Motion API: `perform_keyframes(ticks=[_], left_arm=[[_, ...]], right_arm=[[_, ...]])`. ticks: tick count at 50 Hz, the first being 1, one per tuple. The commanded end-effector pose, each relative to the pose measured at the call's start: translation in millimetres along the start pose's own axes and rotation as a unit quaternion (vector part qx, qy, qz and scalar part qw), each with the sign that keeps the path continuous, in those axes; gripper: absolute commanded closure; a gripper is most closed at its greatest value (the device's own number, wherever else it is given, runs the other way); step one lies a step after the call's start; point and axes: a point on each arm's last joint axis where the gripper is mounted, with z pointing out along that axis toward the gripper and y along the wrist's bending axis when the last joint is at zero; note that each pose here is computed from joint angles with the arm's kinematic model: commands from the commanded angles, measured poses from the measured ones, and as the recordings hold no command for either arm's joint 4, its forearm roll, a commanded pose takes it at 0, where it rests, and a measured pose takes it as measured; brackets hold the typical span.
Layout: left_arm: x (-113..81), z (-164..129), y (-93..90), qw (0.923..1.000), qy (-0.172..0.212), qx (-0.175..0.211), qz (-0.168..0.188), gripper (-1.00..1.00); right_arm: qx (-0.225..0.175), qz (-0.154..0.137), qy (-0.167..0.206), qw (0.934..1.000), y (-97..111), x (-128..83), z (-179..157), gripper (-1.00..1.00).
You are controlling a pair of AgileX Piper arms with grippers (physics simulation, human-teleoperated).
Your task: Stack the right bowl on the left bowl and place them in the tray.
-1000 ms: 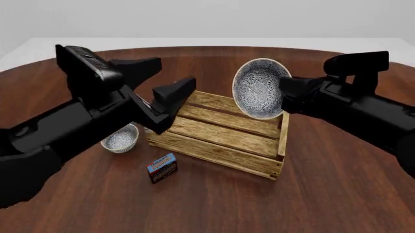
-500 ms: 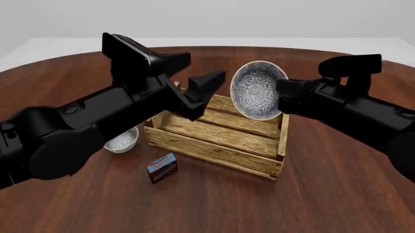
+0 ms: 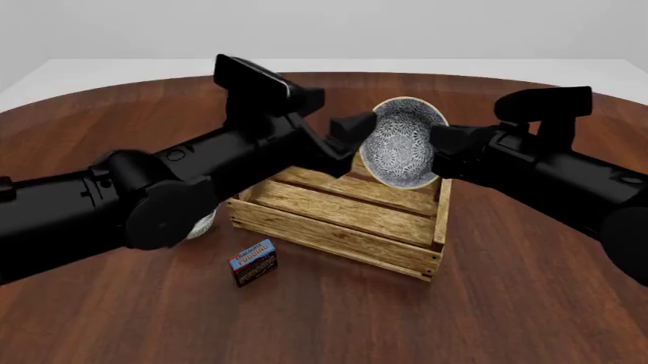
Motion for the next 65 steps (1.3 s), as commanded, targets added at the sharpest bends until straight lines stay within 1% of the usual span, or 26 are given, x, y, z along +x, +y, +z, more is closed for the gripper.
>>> perform_keyframes(ticks=[1, 4, 14, 22, 41, 45, 46, 51, 65], left_arm=[[9.2, 18, 5.4, 0.9998, 0.015, -0.008, -0.005, -1.0], [14.6, 23, 6.4, 0.9997, 0.021, -0.009, -0.008, -1.0], [20.8, 31, 5.6, 0.9995, 0.029, -0.008, -0.011, -1.0], [29.9, 39, 3.8, 0.9991, 0.039, -0.006, -0.014, -1.0], [41.0, 50, 6.0, 0.9984, 0.051, -0.009, -0.024, -1.0], [40.6, 49, 5.0, 0.9983, 0.05, -0.008, -0.03, -1.0], [40.5, 48, 4.0, 0.9984, 0.048, -0.007, -0.031, 1.0], [39.0, 47, 6.4, 0.9982, 0.046, -0.01, -0.035, 1.0], [36.2, 42, 5.9, 0.9985, 0.039, -0.009, -0.036, 1.0]], right_arm=[[-0.002, 0.013, -0.006, 0.9999, 1, -3, -3, 1.0], [-0.001, 0.013, -0.006, 0.9999, 1, -3, -4, 1.0], [-0.001, 0.012, -0.007, 0.9999, 0, -3, -4, 1.0], [-0.002, 0.012, -0.006, 0.9999, 1, -3, -4, 1.0], [-0.002, 0.01, -0.006, 0.9999, 1, -4, -4, 1.0], [-0.003, 0.01, -0.006, 0.9999, 1, -4, -4, 1.0], [-0.003, 0.01, -0.006, 0.9999, 1, -4, -4, 1.0], [-0.003, 0.01, -0.007, 0.9999, 2, -4, -6, 1.0], [-0.004, 0.009, -0.01, 0.9999, 2, -6, -9, 1.0]])
